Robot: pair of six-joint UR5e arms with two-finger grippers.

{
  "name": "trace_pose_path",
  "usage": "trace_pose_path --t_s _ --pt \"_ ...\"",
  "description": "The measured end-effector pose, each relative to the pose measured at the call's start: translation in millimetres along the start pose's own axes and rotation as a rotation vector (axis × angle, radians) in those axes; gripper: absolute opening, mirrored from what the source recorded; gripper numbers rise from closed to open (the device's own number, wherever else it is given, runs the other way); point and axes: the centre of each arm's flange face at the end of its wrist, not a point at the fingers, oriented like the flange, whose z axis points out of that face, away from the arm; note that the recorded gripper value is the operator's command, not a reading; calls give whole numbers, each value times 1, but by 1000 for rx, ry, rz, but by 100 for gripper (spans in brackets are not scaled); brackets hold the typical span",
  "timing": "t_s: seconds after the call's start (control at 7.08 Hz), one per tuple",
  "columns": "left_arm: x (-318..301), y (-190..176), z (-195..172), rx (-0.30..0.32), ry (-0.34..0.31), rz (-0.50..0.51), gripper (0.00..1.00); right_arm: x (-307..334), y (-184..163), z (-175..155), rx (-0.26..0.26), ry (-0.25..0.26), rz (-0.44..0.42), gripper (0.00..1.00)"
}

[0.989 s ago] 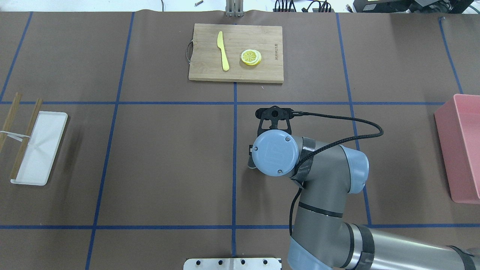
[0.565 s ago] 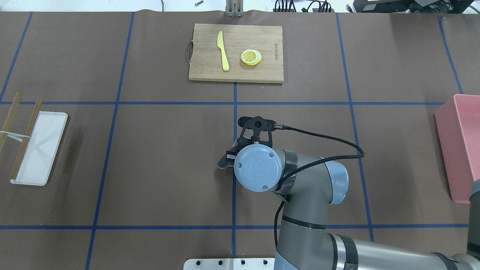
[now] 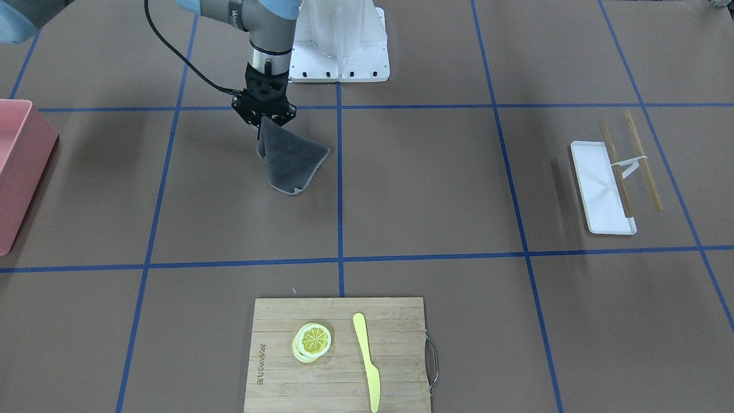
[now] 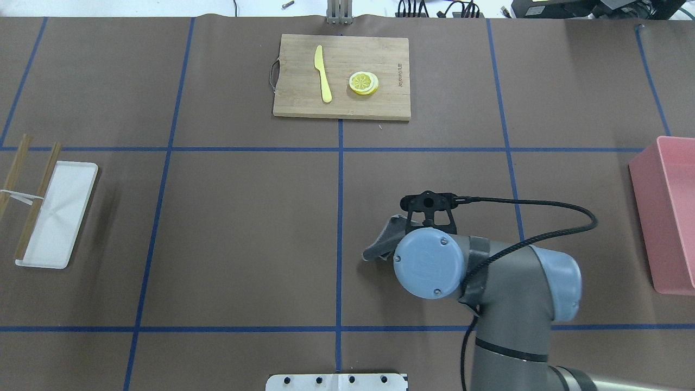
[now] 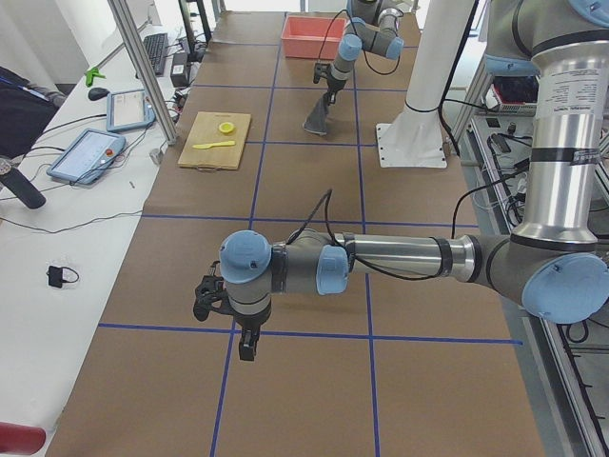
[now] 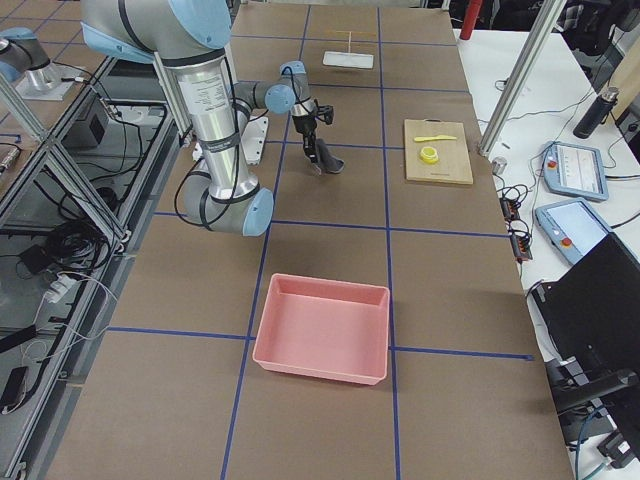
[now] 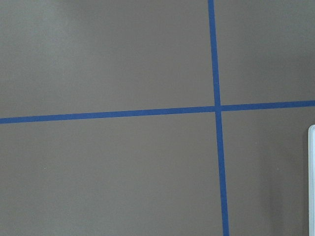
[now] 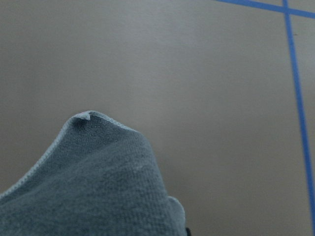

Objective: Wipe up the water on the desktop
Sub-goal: 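Wipe the towel toward the table center and back toward the robot, then wipe the towel toward the center, then back toward the pink bin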

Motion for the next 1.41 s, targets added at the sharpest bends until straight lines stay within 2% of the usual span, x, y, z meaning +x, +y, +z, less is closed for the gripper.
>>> trace_pose_path --t_s 0.42,0.71,0.85,1.13,1.41 --pt "0 0 0 1 0 1 98 119 31 21 -46 147 -107 0" --pt "-1 2 1 -1 0 -1 98 154 45 39 -81 253 -168 0" --pt "-1 2 1 -2 0 -2 98 149 54 43 -91 265 -192 0" --pt "-1 2 1 -2 0 -1 98 85 53 32 -75 194 -175 0" --pt "-1 2 1 -1 0 -1 98 0 26 16 -42 104 -96 0"
